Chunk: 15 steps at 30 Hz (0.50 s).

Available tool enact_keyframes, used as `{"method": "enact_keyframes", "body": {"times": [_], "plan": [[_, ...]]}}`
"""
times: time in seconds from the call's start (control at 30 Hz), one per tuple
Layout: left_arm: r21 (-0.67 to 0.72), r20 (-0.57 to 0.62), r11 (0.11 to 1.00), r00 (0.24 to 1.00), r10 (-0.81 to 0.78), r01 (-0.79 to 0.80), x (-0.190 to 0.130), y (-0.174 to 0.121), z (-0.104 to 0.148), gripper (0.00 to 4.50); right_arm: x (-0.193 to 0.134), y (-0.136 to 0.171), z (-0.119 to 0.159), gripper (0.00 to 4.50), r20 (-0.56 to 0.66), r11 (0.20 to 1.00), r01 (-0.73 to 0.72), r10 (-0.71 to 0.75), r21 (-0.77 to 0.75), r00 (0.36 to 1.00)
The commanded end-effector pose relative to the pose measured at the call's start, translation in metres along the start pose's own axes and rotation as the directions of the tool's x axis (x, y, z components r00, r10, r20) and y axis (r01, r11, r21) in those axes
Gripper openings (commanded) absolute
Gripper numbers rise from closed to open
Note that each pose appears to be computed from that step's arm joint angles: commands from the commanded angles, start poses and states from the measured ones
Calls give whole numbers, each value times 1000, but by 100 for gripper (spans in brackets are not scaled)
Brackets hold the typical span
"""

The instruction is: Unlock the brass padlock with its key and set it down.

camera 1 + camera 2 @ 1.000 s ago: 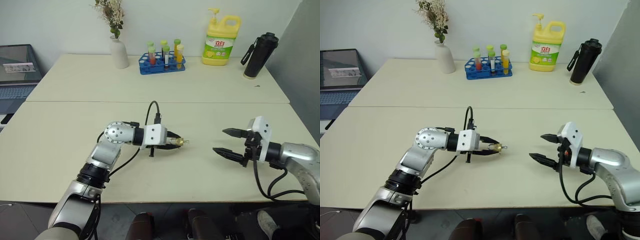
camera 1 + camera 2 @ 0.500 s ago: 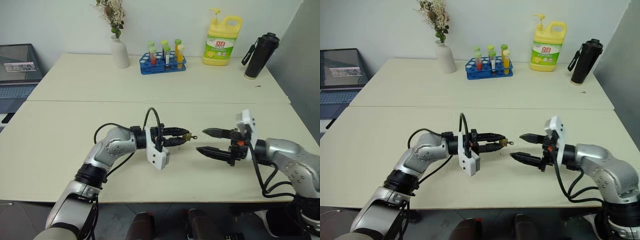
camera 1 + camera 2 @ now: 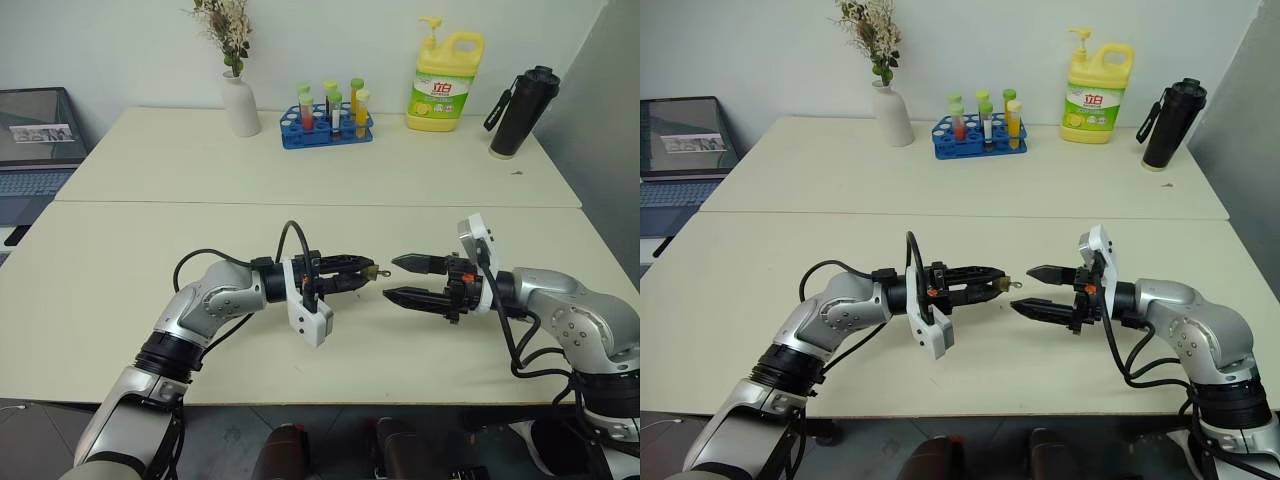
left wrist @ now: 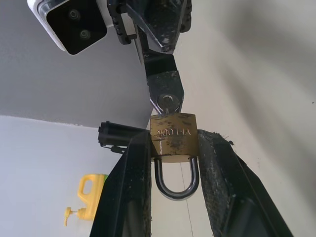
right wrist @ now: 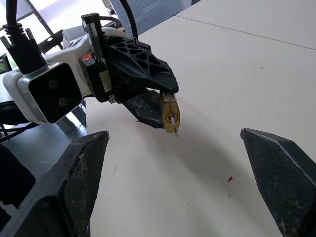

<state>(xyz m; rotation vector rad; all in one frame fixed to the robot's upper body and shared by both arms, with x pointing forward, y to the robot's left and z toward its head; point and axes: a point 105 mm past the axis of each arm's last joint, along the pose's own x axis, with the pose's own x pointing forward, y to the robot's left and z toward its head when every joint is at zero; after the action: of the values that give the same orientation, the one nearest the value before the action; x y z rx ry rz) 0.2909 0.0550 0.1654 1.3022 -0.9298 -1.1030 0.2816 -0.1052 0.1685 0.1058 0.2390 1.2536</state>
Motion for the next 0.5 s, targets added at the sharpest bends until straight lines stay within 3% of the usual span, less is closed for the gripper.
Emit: {"method": "enact_keyframes", "body": {"times": [0.03, 0.2, 0.4, 0.43, 0.5], "plan": [[29, 15, 999, 1000, 22, -22, 0, 8, 3, 96, 2, 6, 12, 413, 35, 999, -39, 40, -23, 999], [31, 16, 999, 1000, 16, -17, 0, 7, 3, 96, 5, 4, 11, 258, 30, 999, -42, 43, -27, 999], [36, 17, 999, 1000, 18, -19, 1, 8, 3, 96, 7, 5, 10, 27, 15, 998, -57, 57, -34, 998], [37, 16, 999, 1000, 17, -18, 1, 7, 2, 96, 7, 5, 11, 0, 16, 998, -59, 60, -34, 998], [36, 16, 999, 1000, 17, -17, 1, 7, 2, 96, 8, 6, 11, 0, 15, 997, -63, 63, -34, 998]]}}
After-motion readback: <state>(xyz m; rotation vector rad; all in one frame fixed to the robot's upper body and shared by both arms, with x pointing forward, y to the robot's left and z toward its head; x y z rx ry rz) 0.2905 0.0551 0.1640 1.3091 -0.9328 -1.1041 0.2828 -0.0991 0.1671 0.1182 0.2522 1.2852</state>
